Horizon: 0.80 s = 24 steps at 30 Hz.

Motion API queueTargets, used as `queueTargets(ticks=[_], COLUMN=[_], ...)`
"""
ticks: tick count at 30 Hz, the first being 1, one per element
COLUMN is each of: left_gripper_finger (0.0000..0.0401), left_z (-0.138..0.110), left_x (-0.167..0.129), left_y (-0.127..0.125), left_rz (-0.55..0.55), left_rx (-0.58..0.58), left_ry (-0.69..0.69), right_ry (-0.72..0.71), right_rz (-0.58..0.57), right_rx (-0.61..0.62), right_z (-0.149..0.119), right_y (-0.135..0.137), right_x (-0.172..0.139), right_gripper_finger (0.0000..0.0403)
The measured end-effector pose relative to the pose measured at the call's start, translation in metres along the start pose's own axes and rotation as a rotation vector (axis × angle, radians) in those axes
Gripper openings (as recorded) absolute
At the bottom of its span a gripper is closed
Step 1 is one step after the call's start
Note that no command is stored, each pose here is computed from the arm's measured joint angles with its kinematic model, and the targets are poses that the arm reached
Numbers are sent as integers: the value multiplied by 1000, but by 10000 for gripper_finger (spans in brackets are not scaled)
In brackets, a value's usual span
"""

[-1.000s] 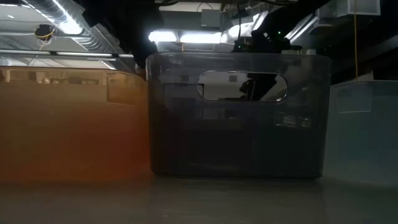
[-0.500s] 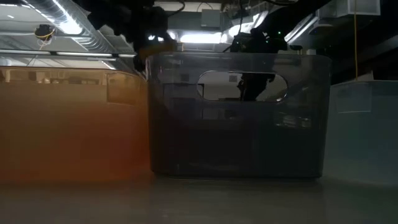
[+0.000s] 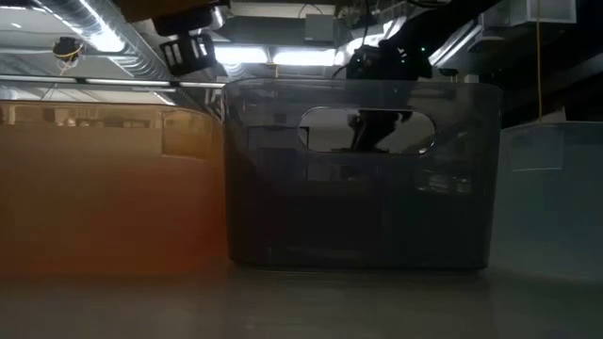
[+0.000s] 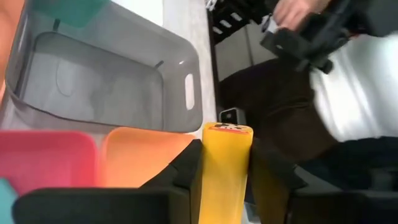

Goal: Sort blocks
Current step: Put the yellow block into the bottom orange bin

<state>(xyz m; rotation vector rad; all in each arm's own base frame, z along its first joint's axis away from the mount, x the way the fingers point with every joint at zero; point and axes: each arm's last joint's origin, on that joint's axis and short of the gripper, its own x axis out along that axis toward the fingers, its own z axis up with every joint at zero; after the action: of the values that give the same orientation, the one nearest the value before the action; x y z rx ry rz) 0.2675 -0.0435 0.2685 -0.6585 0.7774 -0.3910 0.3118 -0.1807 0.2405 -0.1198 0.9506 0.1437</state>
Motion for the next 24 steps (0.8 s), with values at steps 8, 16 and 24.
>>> queueTargets(ticks=[8, 16, 24], left_gripper_finger=[93, 108, 148], left_z=[-15, -27, -35], left_x=[12, 22, 37], left_y=[-20, -31, -21], left_rz=[30, 88, 208], left_rx=[-58, -56, -233], left_ry=[12, 13, 27], right_ry=[-66, -47, 67], right_rz=[23, 40, 56], right_rx=[-383, -565, -605], right_z=[27, 39, 23], right_y=[30, 51, 45], right_x=[16, 50, 87], right_gripper_finger=[147, 147, 147])
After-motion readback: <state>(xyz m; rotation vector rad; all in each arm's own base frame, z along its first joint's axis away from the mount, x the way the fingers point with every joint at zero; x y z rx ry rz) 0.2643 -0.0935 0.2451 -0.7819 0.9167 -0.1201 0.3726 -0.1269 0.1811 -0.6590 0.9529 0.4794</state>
